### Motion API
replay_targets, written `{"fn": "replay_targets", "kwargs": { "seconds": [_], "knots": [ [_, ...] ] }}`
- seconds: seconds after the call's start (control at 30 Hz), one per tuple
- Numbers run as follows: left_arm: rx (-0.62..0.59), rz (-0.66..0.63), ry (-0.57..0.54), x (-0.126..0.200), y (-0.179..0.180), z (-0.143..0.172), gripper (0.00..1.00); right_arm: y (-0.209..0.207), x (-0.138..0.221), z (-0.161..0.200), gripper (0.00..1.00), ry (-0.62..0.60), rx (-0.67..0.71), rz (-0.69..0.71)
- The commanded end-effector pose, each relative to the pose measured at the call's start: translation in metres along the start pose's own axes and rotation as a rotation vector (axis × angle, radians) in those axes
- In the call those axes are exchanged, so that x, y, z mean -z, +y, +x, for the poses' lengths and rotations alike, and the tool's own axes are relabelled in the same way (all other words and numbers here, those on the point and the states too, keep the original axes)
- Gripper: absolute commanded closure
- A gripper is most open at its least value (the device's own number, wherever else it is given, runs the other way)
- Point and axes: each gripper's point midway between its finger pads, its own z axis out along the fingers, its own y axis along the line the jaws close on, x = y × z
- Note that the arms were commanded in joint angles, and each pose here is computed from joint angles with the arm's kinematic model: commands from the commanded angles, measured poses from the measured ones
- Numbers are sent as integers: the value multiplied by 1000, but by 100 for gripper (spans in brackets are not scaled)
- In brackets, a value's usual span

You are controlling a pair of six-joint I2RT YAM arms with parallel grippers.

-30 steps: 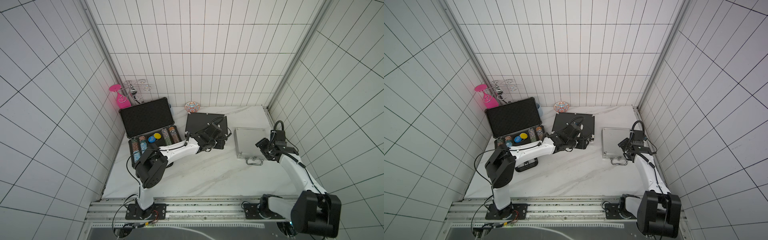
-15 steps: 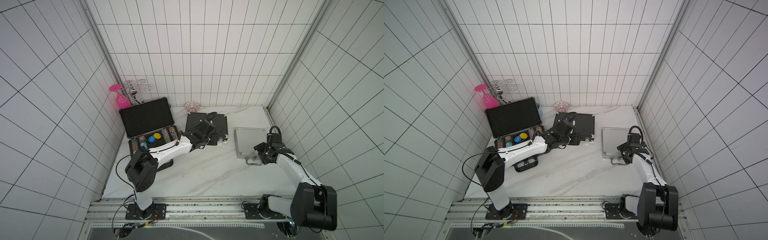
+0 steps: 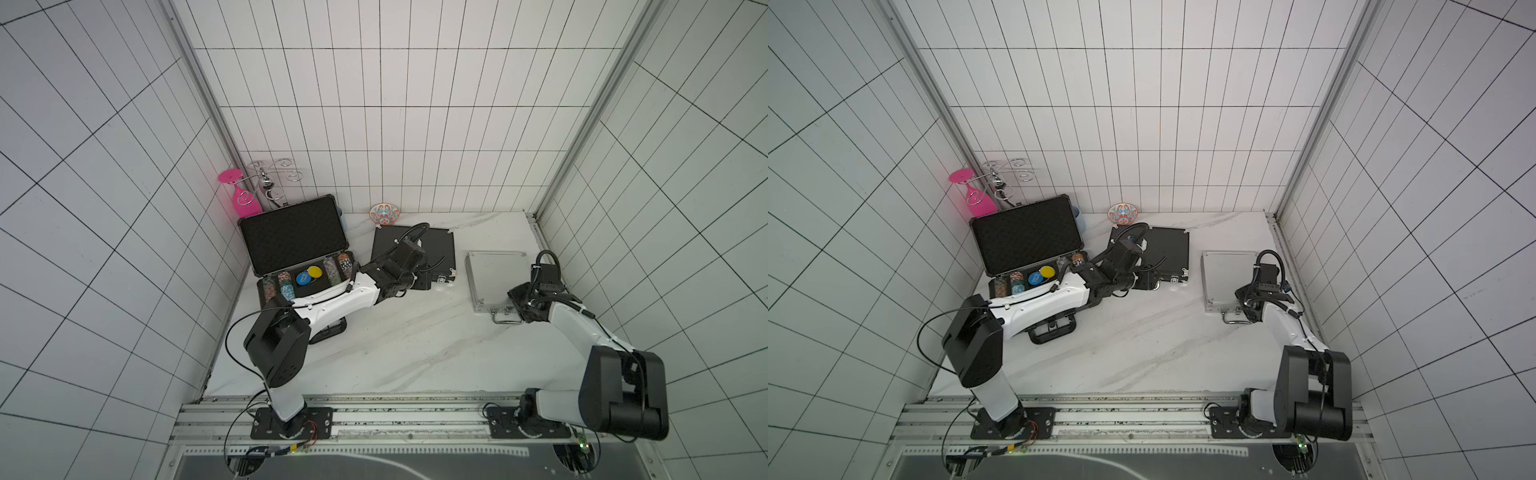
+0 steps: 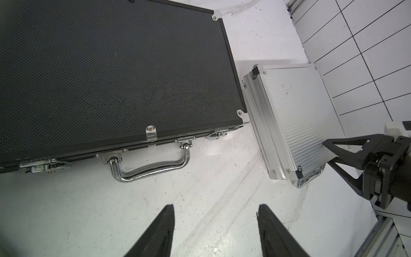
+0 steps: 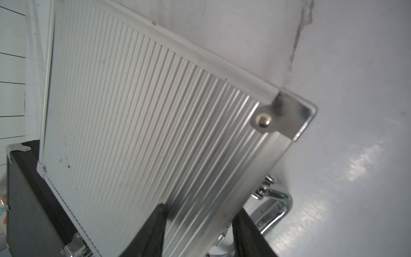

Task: Close the poker set cases
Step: Move the poker set case to the center of the board.

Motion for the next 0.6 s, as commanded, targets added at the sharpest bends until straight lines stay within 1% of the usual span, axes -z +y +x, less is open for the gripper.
{"fn": "replay_targets", "kwargs": {
  "seconds": [0.0, 0.13, 0.37, 0.57],
  "knots": [
    [-11, 12, -38, 8, -4, -11, 40, 18, -16, 21, 52, 77, -25, -55],
    [-11, -6, -32, 6, 1, -9, 40, 28, -26, 23, 52, 75, -66, -67],
    [2, -66, -23, 7, 21, -4, 39, 49, -40, 9, 53, 41, -145, -84],
    [20, -96, -22, 13, 42, -2, 39, 71, -55, -2, 53, 36, -154, -89]
  ]
}}
